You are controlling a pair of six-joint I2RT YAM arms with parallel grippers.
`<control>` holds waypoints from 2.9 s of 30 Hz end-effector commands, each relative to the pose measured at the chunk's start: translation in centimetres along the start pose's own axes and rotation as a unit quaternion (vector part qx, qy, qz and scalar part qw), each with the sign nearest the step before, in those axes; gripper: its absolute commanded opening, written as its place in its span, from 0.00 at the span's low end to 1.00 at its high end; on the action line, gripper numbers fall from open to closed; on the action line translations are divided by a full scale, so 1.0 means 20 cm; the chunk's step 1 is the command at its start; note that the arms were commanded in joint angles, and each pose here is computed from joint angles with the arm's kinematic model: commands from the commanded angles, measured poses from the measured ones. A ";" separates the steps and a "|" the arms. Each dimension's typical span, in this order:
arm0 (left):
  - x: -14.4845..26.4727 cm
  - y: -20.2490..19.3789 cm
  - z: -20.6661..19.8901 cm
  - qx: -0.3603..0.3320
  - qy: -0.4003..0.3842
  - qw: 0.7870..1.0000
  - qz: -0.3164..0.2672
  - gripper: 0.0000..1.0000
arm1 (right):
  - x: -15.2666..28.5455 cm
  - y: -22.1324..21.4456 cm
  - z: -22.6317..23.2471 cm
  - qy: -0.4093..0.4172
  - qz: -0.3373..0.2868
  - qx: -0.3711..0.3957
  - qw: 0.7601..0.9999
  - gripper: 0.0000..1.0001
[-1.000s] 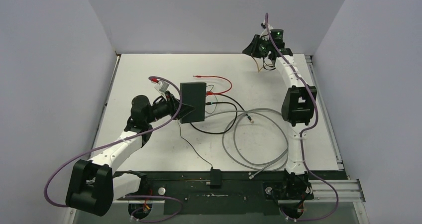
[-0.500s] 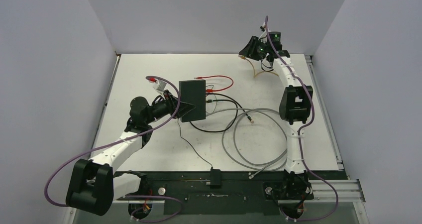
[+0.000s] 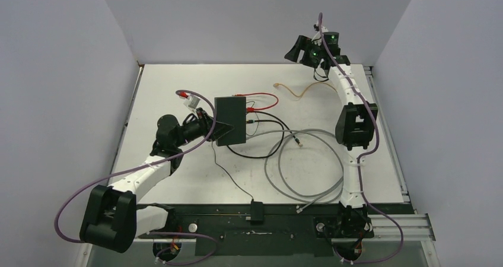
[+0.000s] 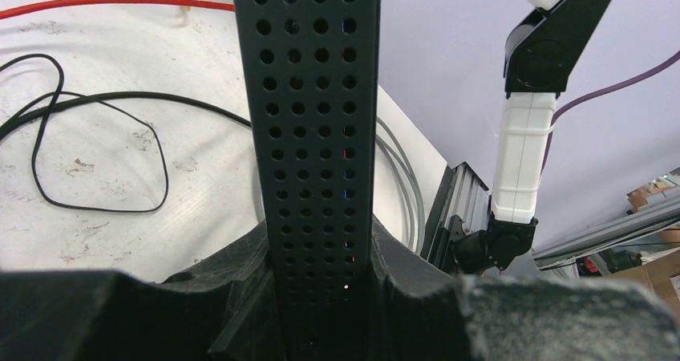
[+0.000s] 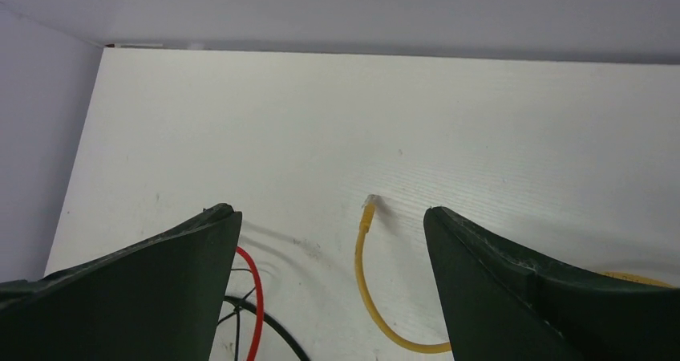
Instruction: Pull the plug from the switch port
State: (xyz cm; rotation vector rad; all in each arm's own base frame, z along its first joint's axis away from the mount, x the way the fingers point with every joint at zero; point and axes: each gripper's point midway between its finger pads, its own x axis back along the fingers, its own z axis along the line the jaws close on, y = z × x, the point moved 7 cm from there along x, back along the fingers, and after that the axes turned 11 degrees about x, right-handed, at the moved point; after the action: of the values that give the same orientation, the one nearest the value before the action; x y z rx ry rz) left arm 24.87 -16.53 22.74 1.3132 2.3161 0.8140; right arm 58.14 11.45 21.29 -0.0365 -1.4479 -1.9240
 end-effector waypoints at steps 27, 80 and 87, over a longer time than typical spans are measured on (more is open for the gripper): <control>-0.13 0.13 -0.07 0.009 -0.105 0.994 -0.003 0.00 | 0.69 -0.25 0.64 0.244 -0.014 -0.025 0.969 0.93; -0.13 0.13 -0.16 0.011 -0.204 0.979 0.015 0.00 | 0.88 -0.48 1.16 0.476 0.075 0.062 0.874 0.78; -0.14 0.14 -0.16 0.012 -0.203 0.979 0.016 0.00 | 0.88 -0.48 1.17 0.484 0.079 0.060 0.869 0.60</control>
State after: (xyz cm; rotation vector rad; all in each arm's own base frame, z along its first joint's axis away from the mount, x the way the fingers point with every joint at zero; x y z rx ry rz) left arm 25.97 -18.65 22.85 1.5507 2.1529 0.3922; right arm 31.41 22.93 26.55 0.5998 -0.7808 -1.4006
